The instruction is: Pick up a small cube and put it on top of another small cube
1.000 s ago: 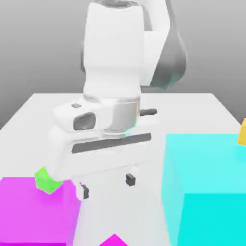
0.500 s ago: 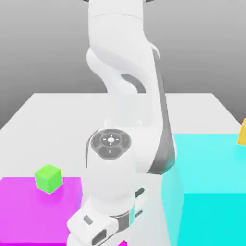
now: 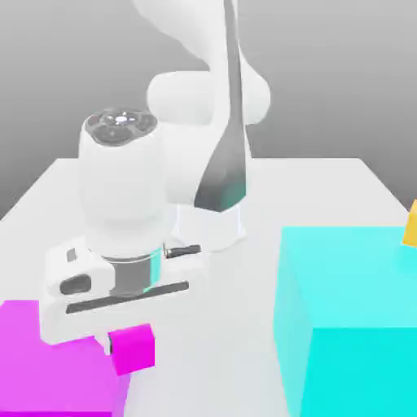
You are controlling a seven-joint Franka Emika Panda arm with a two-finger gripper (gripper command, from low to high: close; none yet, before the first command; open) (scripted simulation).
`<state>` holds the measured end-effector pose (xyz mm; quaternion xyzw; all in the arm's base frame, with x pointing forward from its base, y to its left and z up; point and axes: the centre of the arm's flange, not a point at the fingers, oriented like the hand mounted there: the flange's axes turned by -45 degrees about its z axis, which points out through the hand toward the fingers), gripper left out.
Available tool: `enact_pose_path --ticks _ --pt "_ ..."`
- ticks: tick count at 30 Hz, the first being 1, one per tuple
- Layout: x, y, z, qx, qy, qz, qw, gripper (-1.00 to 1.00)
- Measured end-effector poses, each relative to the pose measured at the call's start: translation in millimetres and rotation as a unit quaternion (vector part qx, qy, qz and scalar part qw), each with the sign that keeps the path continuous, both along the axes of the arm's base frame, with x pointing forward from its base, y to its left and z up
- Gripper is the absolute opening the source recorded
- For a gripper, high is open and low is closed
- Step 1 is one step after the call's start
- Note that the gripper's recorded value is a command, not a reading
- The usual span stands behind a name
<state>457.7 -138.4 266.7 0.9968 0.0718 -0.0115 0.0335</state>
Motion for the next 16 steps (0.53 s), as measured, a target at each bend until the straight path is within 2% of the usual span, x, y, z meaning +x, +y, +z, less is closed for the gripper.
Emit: enact_pose_path --ticks 7,12,13,16 --pt "-80.2 -54.7 44.0 0.022 -0.016 -0.245 0.969 -1.0" --pt "-95.4 -61.8 1.7 0.032 -0.019 -0.292 0.956 -1.0" --pt "-96.3 -61.9 -9.2 0.031 -0.019 -0.293 0.956 1.0" --pt "-96.3 -61.9 -9.2 0.031 -0.019 -0.293 0.956 1.0"
